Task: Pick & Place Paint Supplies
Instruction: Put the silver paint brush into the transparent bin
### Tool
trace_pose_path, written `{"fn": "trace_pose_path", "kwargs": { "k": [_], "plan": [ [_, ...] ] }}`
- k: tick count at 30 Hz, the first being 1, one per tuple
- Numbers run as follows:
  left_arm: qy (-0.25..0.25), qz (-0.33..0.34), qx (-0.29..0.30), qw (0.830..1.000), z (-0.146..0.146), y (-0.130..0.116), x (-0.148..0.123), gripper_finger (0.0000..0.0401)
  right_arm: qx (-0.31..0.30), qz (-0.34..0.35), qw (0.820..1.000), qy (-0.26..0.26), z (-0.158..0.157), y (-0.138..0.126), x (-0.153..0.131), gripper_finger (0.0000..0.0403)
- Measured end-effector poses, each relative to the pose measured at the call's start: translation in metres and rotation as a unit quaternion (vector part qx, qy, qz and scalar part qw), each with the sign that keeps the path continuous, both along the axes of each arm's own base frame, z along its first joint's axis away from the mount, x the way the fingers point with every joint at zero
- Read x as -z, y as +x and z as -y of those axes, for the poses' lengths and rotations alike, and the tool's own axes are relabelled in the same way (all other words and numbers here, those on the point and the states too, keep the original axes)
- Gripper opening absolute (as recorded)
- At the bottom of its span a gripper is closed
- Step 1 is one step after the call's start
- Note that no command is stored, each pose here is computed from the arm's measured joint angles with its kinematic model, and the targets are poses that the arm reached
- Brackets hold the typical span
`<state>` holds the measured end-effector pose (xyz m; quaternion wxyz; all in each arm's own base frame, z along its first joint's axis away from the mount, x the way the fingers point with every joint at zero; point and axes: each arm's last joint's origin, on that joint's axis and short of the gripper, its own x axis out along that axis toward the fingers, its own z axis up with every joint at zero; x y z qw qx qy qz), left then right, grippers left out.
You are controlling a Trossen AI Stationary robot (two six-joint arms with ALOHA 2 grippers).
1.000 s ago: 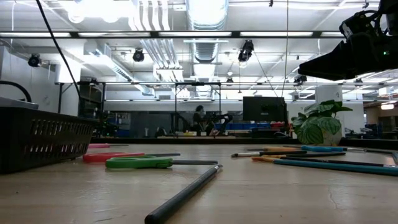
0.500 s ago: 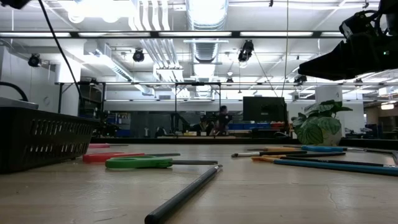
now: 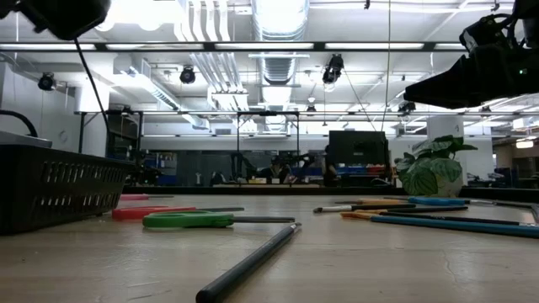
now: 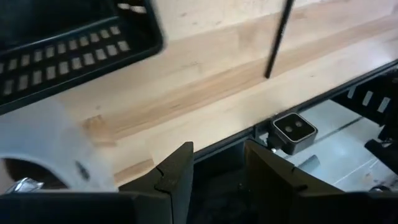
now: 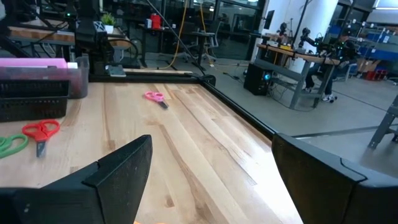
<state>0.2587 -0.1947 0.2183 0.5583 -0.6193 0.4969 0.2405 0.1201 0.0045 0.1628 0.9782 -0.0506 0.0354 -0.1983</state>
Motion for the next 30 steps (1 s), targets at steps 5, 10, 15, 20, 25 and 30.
{"fn": "trace_pose_path", "kwargs": {
  "k": [5,10,15,20,25,30],
  "plan": [
    [0.048,-0.025,0.004,0.999,0.002,0.021,-0.007,0.0141,0.000,0.000,1.000,0.000,0.000,0.000,0.000,0.0329],
    [0.115,-0.036,0.014,0.993,0.006,0.049,-0.010,0.0141,0.000,0.000,1.000,0.000,0.000,0.000,0.000,0.0329],
    [0.190,-0.018,0.033,0.981,0.010,0.080,-0.004,0.0141,0.000,0.000,1.000,0.000,0.000,0.000,0.000,0.0329],
    [0.234,-0.009,0.004,0.972,0.006,0.101,0.010,0.0141,0.000,0.000,1.000,0.001,0.000,0.000,0.000,0.0329],
    [0.246,-0.006,0.001,0.969,0.004,0.112,0.026,0.0141,0.000,0.000,1.000,0.001,0.000,0.000,0.000,0.0329],
    [0.254,0.017,-0.021,0.967,0.004,0.117,0.026,0.0141,0.000,0.000,1.000,0.001,0.000,0.000,0.000,0.0329]
  ]
}}
